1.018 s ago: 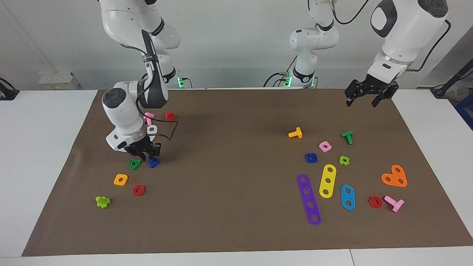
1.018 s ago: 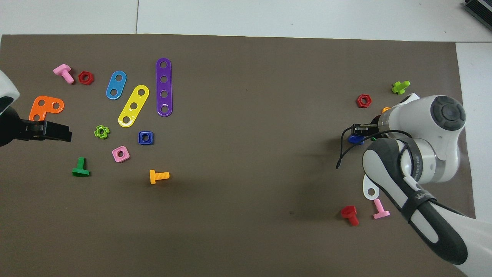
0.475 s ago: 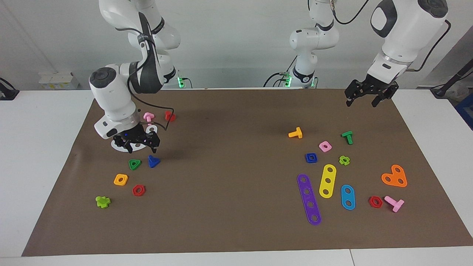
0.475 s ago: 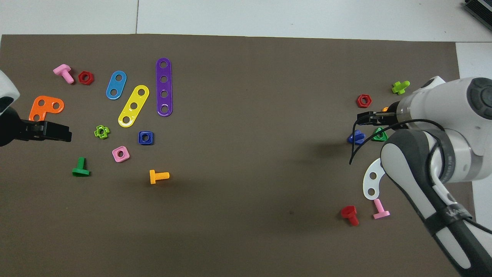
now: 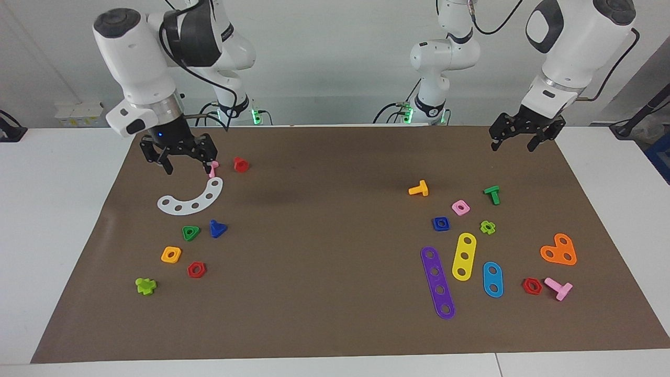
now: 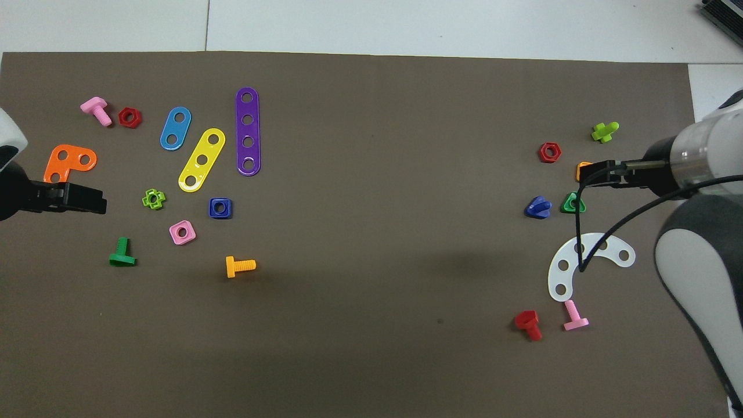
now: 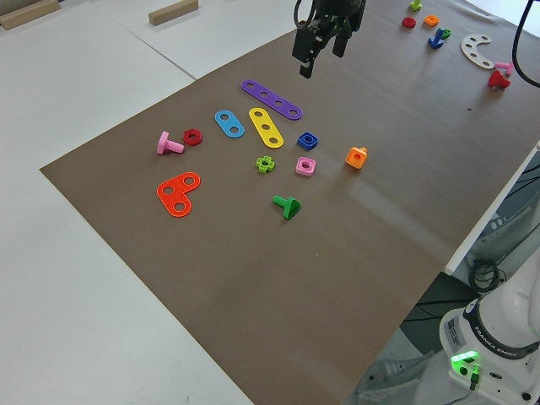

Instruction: Unscrew and place screws in storage area

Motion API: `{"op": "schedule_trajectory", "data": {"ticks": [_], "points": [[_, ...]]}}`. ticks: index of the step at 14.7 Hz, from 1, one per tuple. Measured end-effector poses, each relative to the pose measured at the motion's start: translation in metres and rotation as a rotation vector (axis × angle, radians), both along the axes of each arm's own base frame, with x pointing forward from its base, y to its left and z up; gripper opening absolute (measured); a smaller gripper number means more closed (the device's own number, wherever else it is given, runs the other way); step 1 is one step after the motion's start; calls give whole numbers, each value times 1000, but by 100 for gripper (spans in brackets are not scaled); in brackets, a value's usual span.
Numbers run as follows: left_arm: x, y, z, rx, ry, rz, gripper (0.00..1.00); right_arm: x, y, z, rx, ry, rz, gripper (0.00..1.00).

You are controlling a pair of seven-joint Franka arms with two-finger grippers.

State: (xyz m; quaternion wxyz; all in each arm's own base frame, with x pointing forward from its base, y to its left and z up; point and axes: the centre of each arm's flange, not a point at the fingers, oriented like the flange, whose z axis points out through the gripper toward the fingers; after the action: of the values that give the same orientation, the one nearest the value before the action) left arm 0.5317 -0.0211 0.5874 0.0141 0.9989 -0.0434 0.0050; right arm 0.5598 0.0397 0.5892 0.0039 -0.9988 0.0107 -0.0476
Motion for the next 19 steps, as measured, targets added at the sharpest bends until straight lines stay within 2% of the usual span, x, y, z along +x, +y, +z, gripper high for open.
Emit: {"op": "schedule_trajectory", "data": {"ticks": [2,6,11,19], "points": [[0,0,0,0,0,0,100,-3,0,26,0,2,0,99],[0,0,0,0,0,0,100,-8,0,51,-1,37,1,99],[0,0,0,0,0,0,100,-5,9,38,-2,75,18,100],[0,0,0,0,-1,0,100,-5,9,37,-2,79,18,100]]}}
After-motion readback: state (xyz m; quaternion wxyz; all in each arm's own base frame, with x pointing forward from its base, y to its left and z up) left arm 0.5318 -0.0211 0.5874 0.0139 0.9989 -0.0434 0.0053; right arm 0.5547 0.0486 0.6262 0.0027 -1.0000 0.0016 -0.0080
